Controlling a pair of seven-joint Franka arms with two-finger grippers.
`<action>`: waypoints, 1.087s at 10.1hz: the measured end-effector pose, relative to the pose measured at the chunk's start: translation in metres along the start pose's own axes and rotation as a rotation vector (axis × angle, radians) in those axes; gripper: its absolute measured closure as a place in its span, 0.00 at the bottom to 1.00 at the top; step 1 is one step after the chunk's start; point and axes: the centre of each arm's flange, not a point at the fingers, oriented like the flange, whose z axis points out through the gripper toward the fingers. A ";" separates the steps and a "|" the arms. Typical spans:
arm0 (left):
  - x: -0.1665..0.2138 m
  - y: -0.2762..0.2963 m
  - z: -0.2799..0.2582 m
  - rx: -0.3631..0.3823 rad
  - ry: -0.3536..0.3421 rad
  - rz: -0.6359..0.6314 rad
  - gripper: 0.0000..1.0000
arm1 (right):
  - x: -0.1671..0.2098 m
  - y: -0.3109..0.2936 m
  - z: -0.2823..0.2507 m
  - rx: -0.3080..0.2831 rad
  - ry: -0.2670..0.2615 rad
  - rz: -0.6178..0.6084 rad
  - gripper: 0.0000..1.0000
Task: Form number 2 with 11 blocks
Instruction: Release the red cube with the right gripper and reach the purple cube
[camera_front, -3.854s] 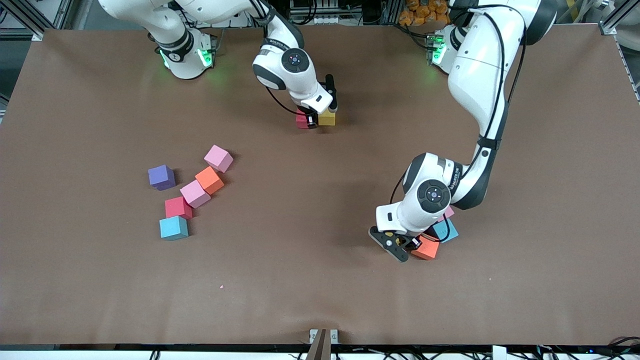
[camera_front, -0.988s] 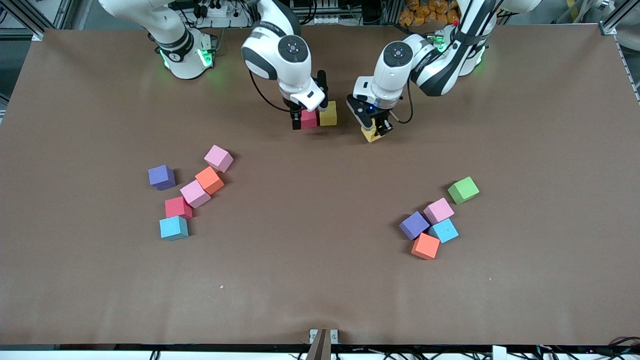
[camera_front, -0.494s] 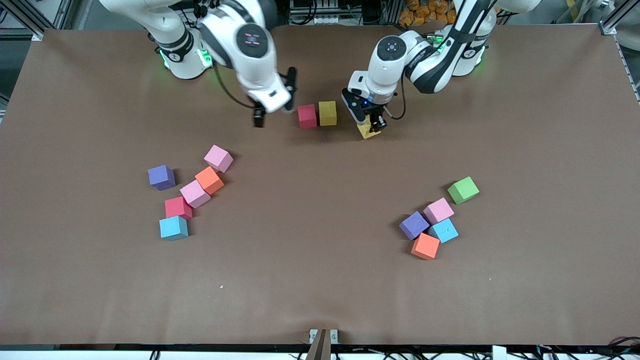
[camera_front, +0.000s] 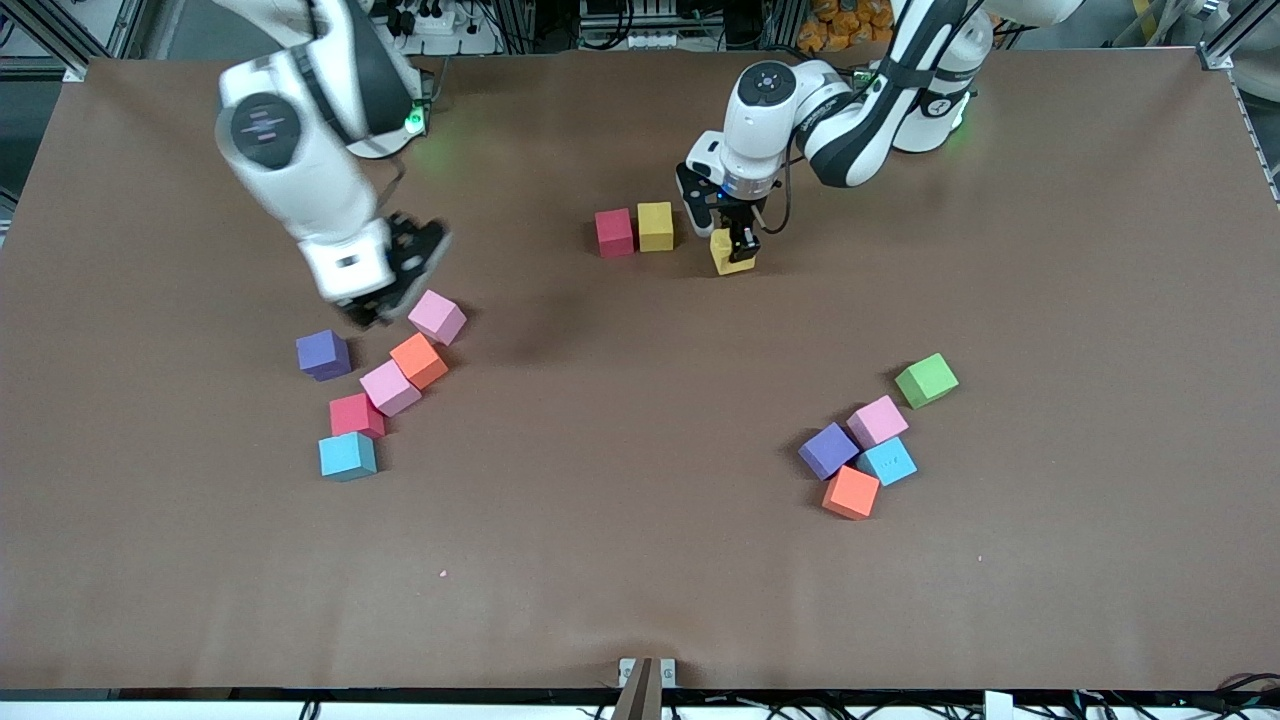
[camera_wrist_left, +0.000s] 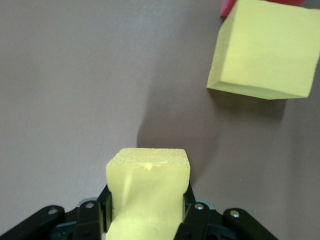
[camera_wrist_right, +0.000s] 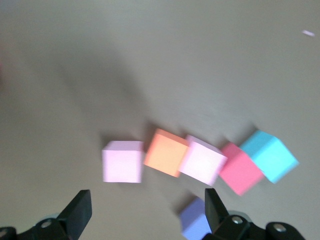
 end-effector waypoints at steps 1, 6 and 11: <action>0.001 0.004 0.005 -0.002 0.004 0.021 0.46 | -0.017 0.020 0.006 0.003 0.004 0.051 0.00; 0.008 0.017 0.017 -0.016 0.014 0.069 0.46 | -0.118 0.102 0.089 0.095 0.015 0.301 0.00; 0.016 0.036 0.017 -0.029 0.021 0.109 0.46 | -0.182 0.095 0.169 0.185 -0.015 0.546 0.00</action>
